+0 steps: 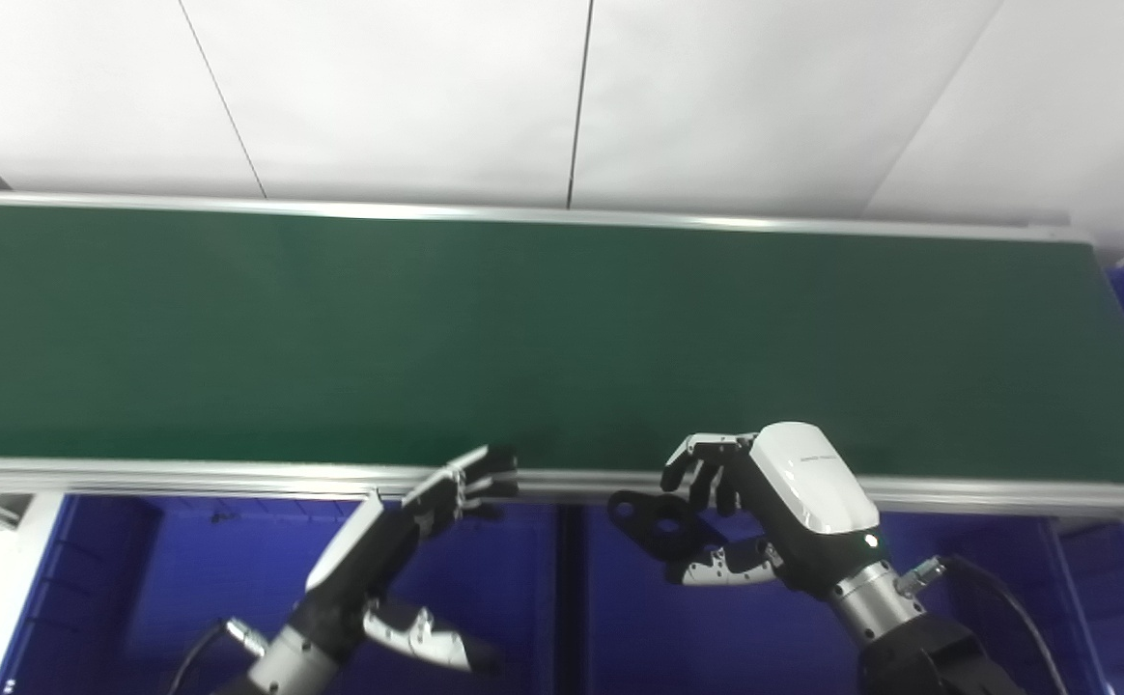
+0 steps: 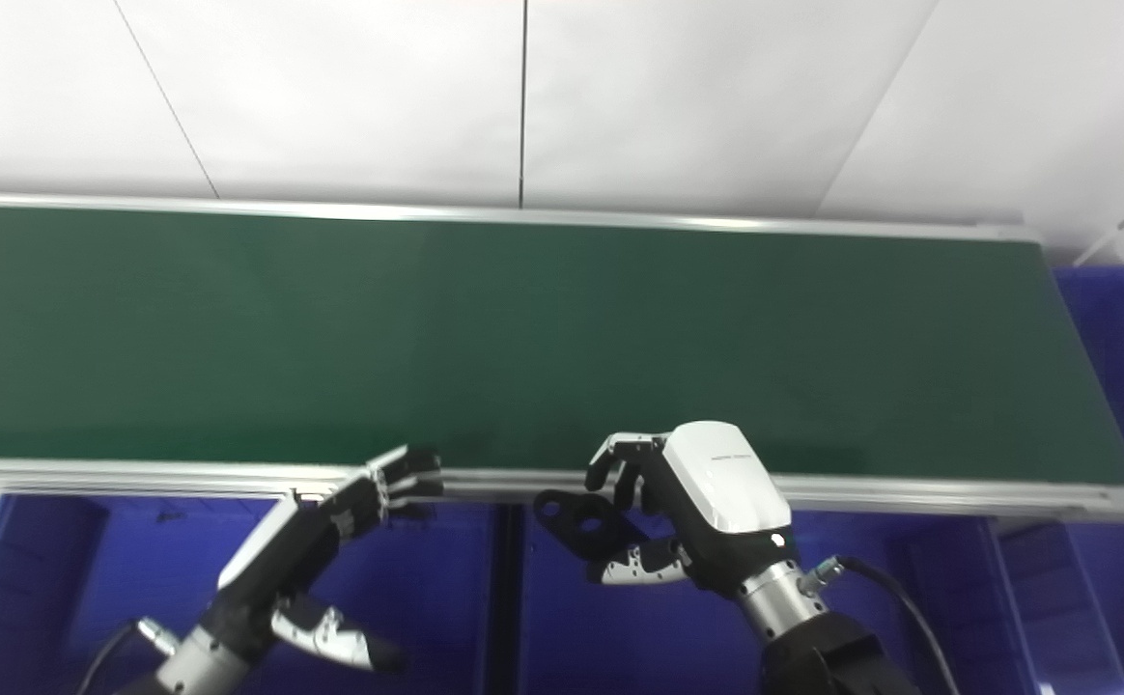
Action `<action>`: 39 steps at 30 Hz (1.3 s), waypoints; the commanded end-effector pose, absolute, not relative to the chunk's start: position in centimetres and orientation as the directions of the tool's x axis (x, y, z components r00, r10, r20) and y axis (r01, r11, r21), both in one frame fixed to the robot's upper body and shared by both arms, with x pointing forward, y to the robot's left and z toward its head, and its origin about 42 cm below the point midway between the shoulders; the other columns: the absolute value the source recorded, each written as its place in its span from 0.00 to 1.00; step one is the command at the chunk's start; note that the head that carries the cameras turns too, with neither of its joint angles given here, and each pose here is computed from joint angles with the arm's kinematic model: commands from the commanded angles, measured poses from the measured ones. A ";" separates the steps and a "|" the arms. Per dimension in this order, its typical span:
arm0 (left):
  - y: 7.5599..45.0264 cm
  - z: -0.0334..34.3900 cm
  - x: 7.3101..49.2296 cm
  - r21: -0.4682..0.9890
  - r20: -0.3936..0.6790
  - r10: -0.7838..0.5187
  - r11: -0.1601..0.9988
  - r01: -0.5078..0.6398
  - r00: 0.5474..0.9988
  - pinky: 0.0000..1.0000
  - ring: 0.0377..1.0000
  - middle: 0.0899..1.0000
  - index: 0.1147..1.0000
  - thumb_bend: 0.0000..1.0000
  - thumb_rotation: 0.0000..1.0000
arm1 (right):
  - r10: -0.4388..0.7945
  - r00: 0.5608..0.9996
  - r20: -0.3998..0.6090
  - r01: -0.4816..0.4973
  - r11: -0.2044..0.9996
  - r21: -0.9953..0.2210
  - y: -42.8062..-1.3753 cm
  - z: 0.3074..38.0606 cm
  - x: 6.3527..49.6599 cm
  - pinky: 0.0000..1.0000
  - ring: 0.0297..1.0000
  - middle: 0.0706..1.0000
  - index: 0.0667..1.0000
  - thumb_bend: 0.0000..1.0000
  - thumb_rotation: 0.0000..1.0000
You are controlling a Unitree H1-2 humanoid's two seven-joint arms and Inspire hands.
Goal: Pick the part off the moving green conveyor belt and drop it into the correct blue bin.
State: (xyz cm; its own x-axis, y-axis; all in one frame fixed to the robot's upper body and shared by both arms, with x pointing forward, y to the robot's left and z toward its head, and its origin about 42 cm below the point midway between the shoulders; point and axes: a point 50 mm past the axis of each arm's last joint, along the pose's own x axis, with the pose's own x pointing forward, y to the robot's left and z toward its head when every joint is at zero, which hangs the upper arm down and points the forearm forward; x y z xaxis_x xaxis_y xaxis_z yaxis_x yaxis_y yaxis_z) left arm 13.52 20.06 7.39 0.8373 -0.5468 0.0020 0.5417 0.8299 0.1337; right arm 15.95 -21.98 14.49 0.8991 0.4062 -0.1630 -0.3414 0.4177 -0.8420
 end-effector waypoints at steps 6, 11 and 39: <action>20.1 9.5 14.9 0.137 0.043 -0.543 0.835 0.534 0.839 0.75 0.83 0.89 0.90 0.92 0.36 | 0.495 0.840 -0.224 -0.414 0.317 -0.853 -23.6 15.2 14.6 0.33 0.39 0.38 0.50 0.52 0.00; 20.2 10.1 15.2 0.132 0.037 -0.541 0.836 0.532 0.840 0.75 0.83 0.88 0.89 0.94 0.36 | 0.519 0.804 -0.289 -0.474 0.267 -0.839 -23.7 13.4 14.8 0.38 0.42 0.38 0.50 0.52 0.00; 20.3 9.5 13.5 0.117 0.023 -0.548 0.832 0.542 0.836 0.77 0.86 0.91 0.89 0.94 0.36 | 0.407 0.734 -0.544 -0.623 0.085 -0.778 -21.1 10.8 15.0 1.00 0.99 0.98 0.96 0.69 0.93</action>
